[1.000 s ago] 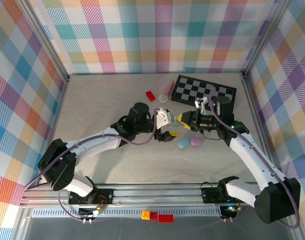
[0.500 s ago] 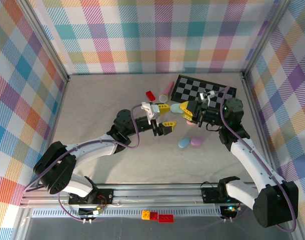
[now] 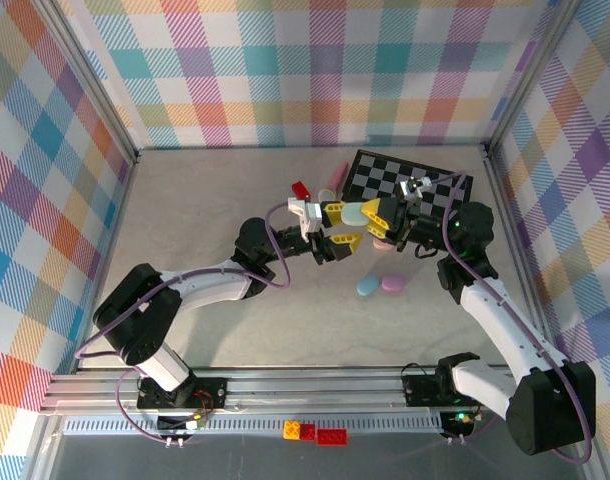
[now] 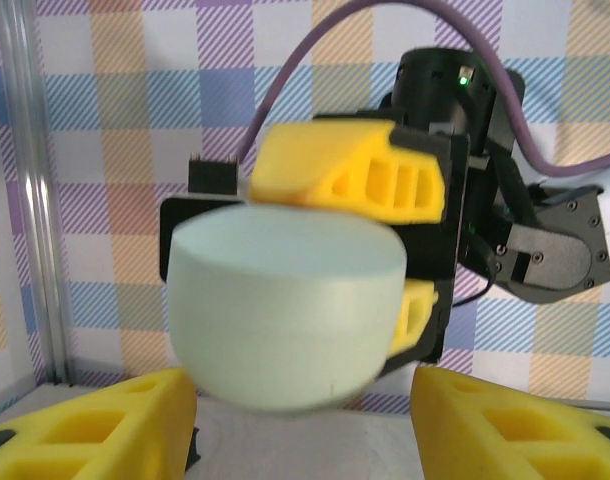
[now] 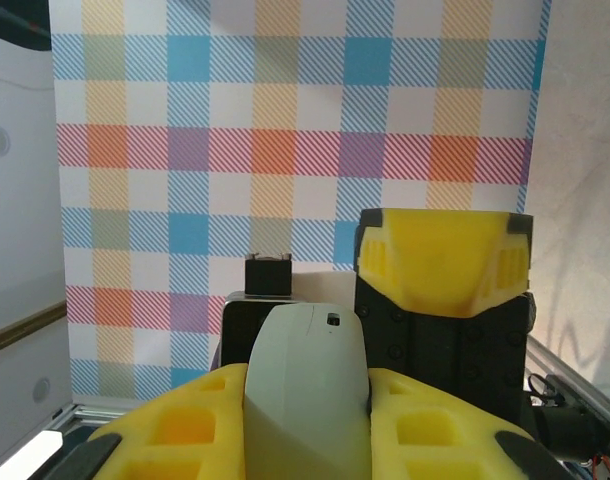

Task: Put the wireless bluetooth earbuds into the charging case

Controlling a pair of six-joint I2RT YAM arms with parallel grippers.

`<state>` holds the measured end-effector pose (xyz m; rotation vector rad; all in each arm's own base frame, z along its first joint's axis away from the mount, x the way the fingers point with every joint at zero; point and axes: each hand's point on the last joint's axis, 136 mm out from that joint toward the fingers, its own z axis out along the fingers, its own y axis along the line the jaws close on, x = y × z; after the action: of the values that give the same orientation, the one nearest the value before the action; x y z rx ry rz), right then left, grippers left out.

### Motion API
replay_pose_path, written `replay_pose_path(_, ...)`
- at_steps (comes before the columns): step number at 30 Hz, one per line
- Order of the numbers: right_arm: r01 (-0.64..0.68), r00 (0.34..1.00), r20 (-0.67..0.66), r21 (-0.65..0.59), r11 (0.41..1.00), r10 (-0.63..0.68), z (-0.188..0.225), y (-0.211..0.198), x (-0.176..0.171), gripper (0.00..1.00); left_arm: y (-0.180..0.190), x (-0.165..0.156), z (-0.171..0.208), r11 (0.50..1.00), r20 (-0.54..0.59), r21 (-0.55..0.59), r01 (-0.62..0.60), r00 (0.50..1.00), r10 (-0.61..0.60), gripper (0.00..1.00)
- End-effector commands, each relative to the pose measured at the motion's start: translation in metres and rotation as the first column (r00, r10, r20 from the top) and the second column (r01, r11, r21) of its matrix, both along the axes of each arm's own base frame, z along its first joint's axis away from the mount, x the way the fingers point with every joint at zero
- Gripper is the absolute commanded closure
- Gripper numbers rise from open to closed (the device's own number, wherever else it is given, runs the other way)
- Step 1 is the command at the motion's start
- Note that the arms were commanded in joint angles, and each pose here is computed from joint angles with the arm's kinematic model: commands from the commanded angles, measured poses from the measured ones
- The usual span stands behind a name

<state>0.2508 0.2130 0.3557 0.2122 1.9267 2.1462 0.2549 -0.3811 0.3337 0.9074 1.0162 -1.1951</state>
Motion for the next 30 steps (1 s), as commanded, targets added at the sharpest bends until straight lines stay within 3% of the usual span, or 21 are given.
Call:
replay_pose_path(1, -0.019, 0.999, 0.047, 0.006, 1.000, 0.018, 0.0054, -0.0008, -0.0078, 0.91, 0.0040, -0.0103, 0.0297, 0.996, 0.081, -0.078, 0.048, 0.996, -0.042, 0.43)
replay_pose_path(12, -0.011, 0.999, 0.032, 0.010, 1.000, 0.011, 0.0039, -0.0010, -0.0049, 0.93, -0.0002, -0.0127, 0.0283, 0.994, 0.087, -0.066, 0.083, 0.993, -0.077, 0.55)
replay_pose_path(30, -0.007, 1.000, 0.020, 0.024, 1.000, 0.006, 0.0069, -0.0011, -0.0014, 0.93, -0.0040, -0.0142, 0.0237, 0.993, 0.111, -0.050, 0.104, 0.989, -0.098, 0.48)
